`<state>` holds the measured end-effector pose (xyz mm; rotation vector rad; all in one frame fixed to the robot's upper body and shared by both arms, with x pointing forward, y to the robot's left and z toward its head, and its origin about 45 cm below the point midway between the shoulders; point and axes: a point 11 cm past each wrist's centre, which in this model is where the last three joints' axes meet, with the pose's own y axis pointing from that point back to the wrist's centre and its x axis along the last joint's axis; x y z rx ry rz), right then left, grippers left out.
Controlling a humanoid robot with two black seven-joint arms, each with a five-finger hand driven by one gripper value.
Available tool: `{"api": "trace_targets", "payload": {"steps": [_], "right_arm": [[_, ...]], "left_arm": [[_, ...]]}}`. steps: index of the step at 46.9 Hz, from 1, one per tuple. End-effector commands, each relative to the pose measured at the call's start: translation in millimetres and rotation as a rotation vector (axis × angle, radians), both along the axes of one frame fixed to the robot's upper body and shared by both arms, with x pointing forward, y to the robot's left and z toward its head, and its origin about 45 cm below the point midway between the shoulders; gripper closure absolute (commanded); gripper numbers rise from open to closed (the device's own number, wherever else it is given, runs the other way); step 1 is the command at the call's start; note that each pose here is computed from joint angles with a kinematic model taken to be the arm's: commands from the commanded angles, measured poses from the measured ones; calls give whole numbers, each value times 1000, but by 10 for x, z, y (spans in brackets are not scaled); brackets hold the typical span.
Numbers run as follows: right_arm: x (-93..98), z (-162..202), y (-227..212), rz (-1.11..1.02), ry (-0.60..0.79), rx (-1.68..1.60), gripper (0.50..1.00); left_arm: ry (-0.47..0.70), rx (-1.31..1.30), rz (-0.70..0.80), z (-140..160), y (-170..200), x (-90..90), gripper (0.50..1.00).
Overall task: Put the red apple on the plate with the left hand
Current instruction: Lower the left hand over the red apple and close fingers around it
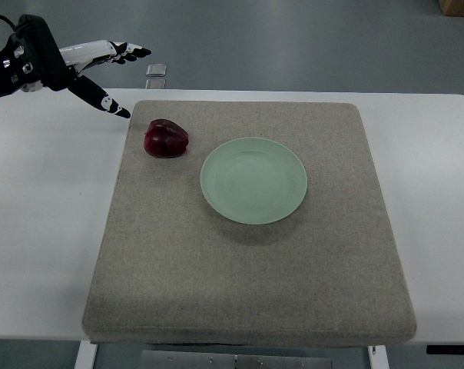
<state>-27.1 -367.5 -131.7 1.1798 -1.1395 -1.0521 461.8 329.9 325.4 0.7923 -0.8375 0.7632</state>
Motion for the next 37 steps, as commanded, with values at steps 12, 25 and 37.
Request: {"api": "trace_targets", "payload": {"steps": [12,25,37], "right_arm": [[0,0,-2,0,0,-1,536],[0,0,0,-2,0,0,536],[0,0,0,0,0,0,536]], "left_arm": [[-23,172,-84,-213,-217,-10,508],[10,254,-141,-451,-369,-44,508],[38,253,-148,-616,-458,-37,508]]}}
